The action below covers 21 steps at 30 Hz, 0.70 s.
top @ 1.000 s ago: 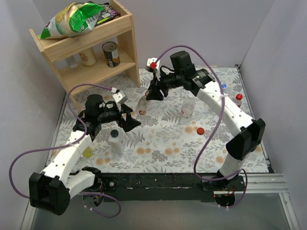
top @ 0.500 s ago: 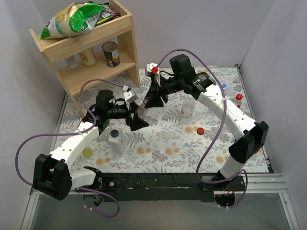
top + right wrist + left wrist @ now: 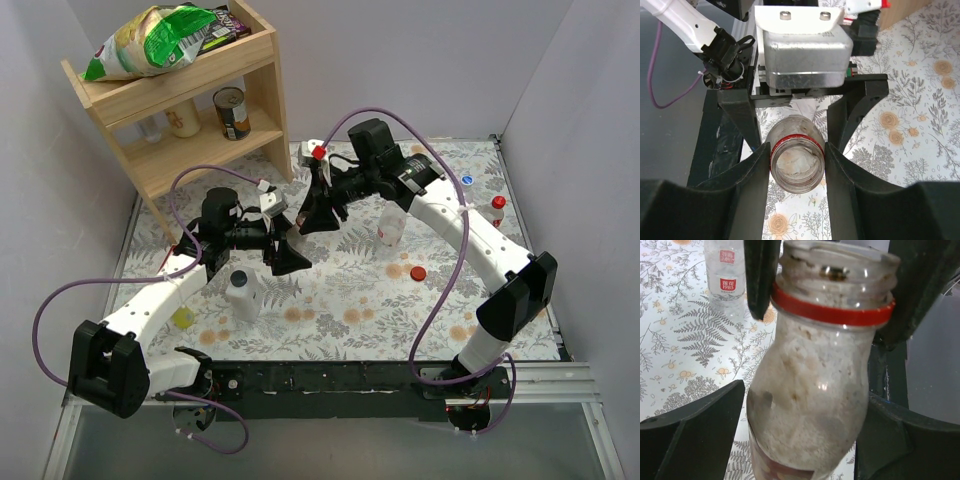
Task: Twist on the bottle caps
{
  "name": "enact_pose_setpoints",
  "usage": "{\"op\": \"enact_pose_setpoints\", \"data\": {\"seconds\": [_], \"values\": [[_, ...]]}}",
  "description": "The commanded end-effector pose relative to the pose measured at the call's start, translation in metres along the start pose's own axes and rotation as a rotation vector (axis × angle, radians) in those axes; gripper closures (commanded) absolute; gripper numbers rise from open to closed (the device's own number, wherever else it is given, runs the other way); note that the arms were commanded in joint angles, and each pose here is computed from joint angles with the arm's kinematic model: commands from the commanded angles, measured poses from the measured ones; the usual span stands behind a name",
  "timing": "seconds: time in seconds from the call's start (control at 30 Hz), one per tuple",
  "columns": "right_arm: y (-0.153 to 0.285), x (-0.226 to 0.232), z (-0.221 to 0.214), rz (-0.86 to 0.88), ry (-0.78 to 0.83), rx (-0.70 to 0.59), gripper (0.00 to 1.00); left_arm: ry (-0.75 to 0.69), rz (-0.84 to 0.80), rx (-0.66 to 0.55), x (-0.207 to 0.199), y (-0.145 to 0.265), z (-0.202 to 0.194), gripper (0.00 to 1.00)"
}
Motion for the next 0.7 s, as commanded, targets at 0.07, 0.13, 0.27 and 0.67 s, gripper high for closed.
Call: {"op": "enact_pose_setpoints", "data": {"seconds": [0.07, 0.13, 0.27, 0.67], "values": [[0.001, 0.017, 0.023, 0.037, 0.079, -0.048, 0.81, -0.029, -0.049, -0.005, -0.008, -0.001, 0.008, 0.29], [0.001, 0.018, 0.024, 0.035, 0.083, -0.051, 0.82, -0.023, -0.045, 0.003, -0.008, -0.001, 0.005, 0.30], [0.005, 0.016, 0.032, 0.020, 0.114, -0.052, 0.82, -0.031, -0.043, 0.010, -0.009, 0.000, 0.002, 0.28], [0.044, 0.015, 0.046, -0.151, 0.125, -0.017, 0.35, -0.032, -0.045, 0.018, -0.010, 0.001, 0.000, 0.84]]}}
Point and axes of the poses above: each gripper's point midway between its finger pads, its own y axis back along the fingers, its own x axis along the line the jaws close on, z = x × y, the point moved 4 cm from there along y, back along the fingers, and after that the axes turned 8 degrees about y, right-handed, at the moved point
